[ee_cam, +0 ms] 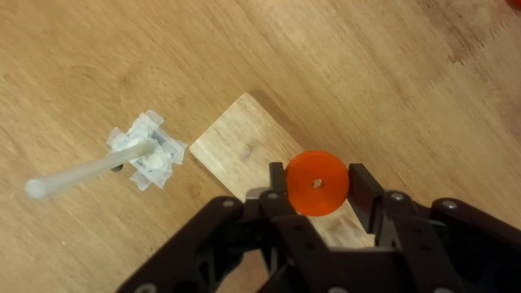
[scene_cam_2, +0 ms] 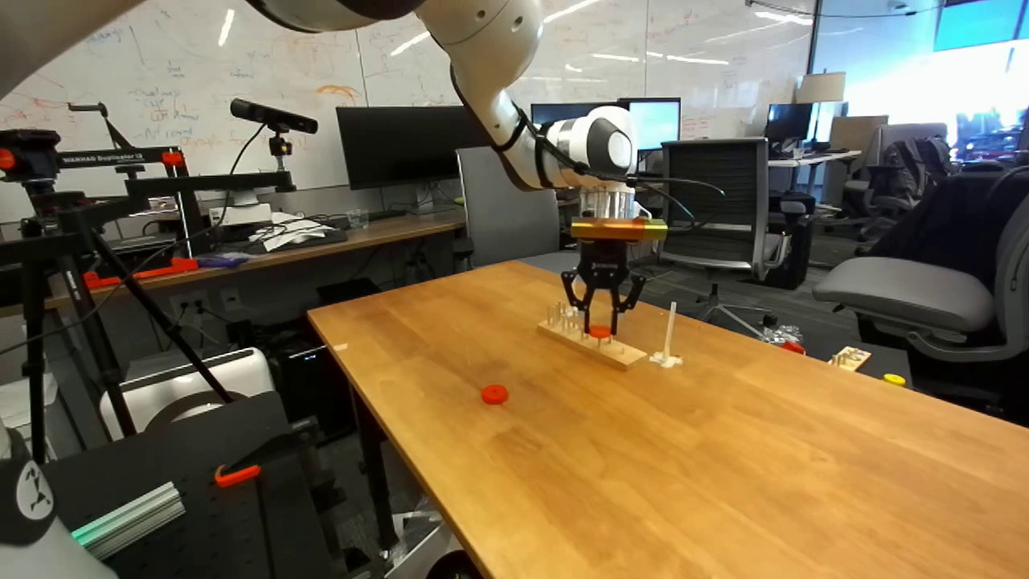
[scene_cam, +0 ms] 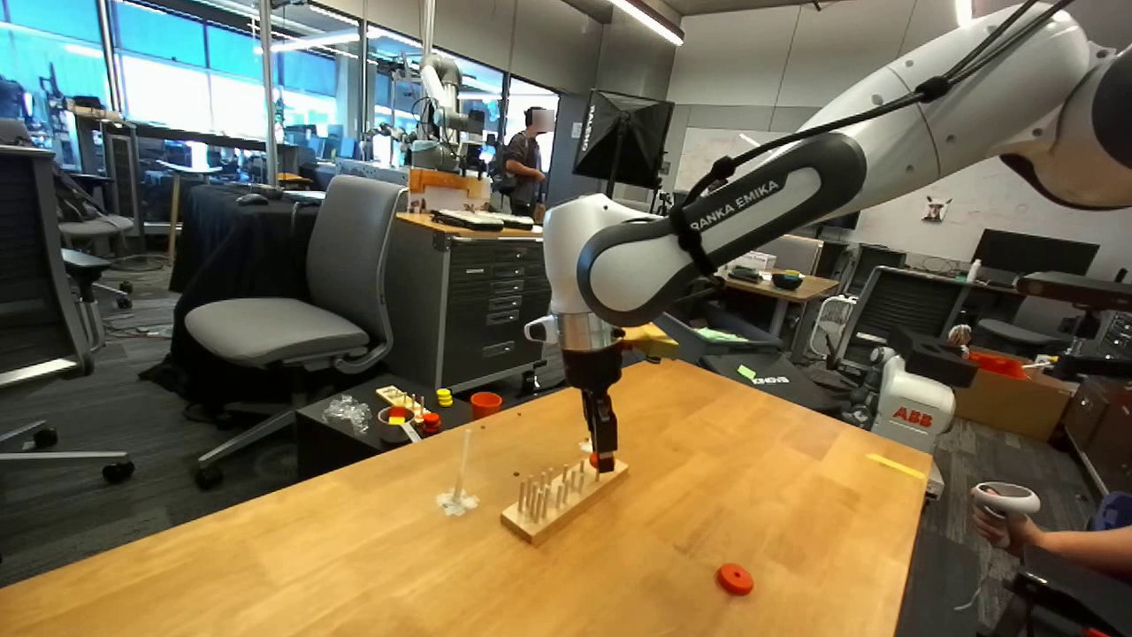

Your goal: Pick up the orange ring on the right and place it on the wooden stand

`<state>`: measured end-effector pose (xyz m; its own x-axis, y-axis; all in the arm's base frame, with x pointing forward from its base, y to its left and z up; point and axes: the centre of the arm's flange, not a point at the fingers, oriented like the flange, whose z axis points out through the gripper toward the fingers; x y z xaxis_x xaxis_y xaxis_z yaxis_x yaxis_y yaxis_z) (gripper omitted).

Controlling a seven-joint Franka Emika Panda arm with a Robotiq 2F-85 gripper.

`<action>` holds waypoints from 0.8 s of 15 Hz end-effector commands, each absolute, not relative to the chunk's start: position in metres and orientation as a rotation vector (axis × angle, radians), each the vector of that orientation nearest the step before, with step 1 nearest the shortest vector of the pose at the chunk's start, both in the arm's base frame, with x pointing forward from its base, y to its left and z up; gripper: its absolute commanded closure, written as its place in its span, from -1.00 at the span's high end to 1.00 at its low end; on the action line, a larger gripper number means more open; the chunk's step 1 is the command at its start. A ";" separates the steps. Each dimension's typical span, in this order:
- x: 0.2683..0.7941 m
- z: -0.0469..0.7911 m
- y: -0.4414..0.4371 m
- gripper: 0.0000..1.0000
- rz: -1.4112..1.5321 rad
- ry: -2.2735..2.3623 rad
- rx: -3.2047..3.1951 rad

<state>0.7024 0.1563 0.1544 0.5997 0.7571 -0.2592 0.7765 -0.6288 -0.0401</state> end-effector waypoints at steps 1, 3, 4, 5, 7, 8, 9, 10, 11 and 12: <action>0.718 0.154 0.159 -0.65 -0.413 1.287 2.731; 0.719 0.151 0.158 -0.65 -0.420 1.284 2.731; 0.720 0.149 0.158 -0.65 -0.422 1.283 2.731; 0.720 0.147 0.158 -0.65 -0.426 1.280 2.730; 0.721 0.146 0.158 -0.65 -0.433 1.277 2.730; 0.721 0.146 0.157 -0.65 -0.436 1.276 2.730; 0.722 0.146 0.158 -0.65 -0.437 1.276 2.729; 0.722 0.146 0.159 -0.65 -0.439 1.277 2.729; 0.721 0.146 0.159 -0.65 -0.440 1.278 2.728; 0.720 0.146 0.160 -0.65 -0.441 1.280 2.726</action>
<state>0.7099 0.1539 0.1462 0.6047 0.7461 -0.2789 0.7673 -0.6396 -0.0474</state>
